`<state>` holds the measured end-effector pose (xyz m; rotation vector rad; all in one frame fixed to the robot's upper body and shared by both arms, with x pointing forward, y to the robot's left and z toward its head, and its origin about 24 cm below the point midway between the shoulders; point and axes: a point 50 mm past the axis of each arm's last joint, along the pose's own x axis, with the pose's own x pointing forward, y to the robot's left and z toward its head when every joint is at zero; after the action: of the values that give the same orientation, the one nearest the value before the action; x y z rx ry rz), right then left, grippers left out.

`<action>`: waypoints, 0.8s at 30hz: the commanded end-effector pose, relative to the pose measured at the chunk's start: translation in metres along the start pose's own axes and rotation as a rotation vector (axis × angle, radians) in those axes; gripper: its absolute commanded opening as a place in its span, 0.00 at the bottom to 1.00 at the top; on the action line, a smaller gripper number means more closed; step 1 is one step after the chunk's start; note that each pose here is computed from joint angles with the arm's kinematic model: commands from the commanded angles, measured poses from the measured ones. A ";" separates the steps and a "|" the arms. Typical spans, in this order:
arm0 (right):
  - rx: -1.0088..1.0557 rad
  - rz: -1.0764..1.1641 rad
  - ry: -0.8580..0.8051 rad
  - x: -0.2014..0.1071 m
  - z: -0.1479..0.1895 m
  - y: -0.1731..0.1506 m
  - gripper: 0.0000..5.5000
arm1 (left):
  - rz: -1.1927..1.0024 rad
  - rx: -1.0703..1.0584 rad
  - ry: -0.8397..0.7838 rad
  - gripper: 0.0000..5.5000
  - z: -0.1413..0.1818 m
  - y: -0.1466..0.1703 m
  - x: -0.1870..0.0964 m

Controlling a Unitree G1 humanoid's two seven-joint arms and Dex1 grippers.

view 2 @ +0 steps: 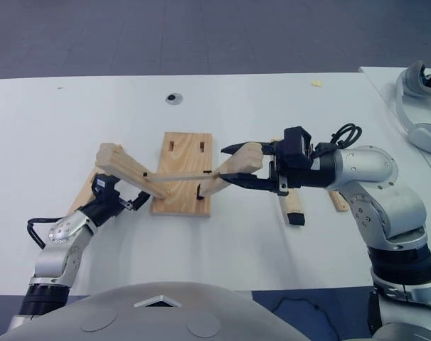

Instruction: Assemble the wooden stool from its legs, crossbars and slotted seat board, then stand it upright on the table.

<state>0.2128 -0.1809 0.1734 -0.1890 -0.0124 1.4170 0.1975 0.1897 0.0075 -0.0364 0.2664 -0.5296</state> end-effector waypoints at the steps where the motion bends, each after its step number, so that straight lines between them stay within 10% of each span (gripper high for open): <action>1: 0.009 0.036 0.012 0.008 0.003 0.002 0.38 | 0.005 0.012 0.013 0.98 -0.002 0.000 0.000; 24: 0.029 -0.090 -0.222 0.007 -0.005 0.007 0.38 | -0.006 0.018 0.041 0.98 -0.011 0.002 0.000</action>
<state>0.2109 -0.1734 0.1621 -0.0020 -0.1428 1.3317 0.1985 0.1888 0.0046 -0.0319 0.2394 -0.5344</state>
